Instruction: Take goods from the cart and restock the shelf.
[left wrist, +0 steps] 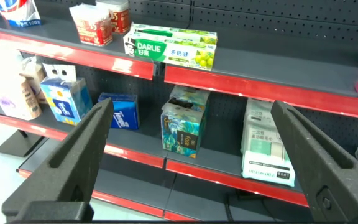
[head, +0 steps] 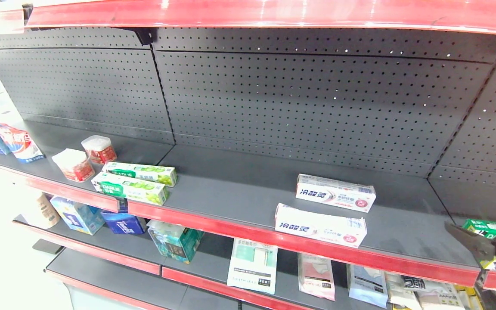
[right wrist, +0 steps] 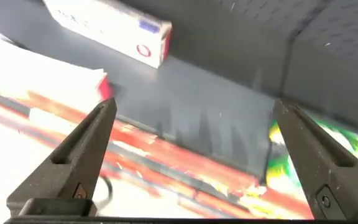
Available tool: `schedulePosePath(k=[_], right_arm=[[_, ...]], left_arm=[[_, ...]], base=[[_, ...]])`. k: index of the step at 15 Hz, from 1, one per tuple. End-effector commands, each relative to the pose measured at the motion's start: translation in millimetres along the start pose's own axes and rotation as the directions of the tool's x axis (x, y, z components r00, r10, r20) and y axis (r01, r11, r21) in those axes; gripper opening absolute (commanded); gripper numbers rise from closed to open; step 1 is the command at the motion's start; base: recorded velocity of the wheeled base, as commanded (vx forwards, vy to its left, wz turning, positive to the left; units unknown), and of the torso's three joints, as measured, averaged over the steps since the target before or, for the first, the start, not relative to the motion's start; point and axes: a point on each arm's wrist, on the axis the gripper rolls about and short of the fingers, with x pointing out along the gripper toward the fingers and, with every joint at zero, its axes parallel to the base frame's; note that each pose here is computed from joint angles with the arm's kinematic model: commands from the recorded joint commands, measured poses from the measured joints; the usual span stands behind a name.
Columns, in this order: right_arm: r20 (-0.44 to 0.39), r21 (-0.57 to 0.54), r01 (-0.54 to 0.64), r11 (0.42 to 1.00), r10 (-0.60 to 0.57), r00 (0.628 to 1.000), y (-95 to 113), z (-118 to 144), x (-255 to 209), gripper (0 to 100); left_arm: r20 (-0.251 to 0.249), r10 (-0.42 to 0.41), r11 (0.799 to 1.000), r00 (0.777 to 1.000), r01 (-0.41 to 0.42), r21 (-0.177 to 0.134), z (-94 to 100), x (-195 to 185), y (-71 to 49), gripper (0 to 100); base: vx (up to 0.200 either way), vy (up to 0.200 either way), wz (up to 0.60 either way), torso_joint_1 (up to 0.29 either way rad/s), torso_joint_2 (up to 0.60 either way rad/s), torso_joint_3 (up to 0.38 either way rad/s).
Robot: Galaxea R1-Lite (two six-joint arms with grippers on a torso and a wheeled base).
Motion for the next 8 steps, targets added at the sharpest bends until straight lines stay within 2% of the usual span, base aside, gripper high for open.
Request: schedulePosePath(k=[1,3,4,6,7,8], right_arm=[[0.280,0.098,0.032,0.995,-0.058,0.958,20,-68,-83,100],[0.341,0.128,0.035,0.991,-0.077,0.937,27,-93,-102,100],[0.336,0.123,0.038,0.992,-0.078,0.939,30,-106,-104,100],[0.278,0.149,0.060,0.987,-0.100,0.955,30,-114,-99,100],[0.208,0.166,0.071,0.984,-0.105,0.973,31,-121,-97,100],[0.206,0.197,0.070,0.978,-0.111,0.972,31,-121,-97,100]], left_arm=[[0.000,0.000,1.000,1.000,0.000,0.000,0.0,0,0.0,100],[0.000,0.000,1.000,1.000,0.000,0.000,0.0,0,0.0,100],[0.000,0.000,1.000,1.000,0.000,0.000,0.0,0,0.0,100],[0.000,0.000,1.000,1.000,0.000,0.000,0.0,0,0.0,100],[0.000,0.000,1.000,1.000,0.000,0.000,0.0,0,0.0,100],[0.000,0.000,1.000,1.000,0.000,0.000,0.0,0,0.0,100]], base=[[0.000,0.000,0.00,0.000,0.00,0.000],[0.000,0.000,0.00,0.000,0.00,0.000],[0.000,0.000,0.00,0.000,0.00,0.000],[0.000,0.000,0.00,0.000,0.00,0.000],[0.000,0.000,0.00,0.000,0.00,0.000],[0.000,0.000,0.00,0.000,0.00,0.000]])
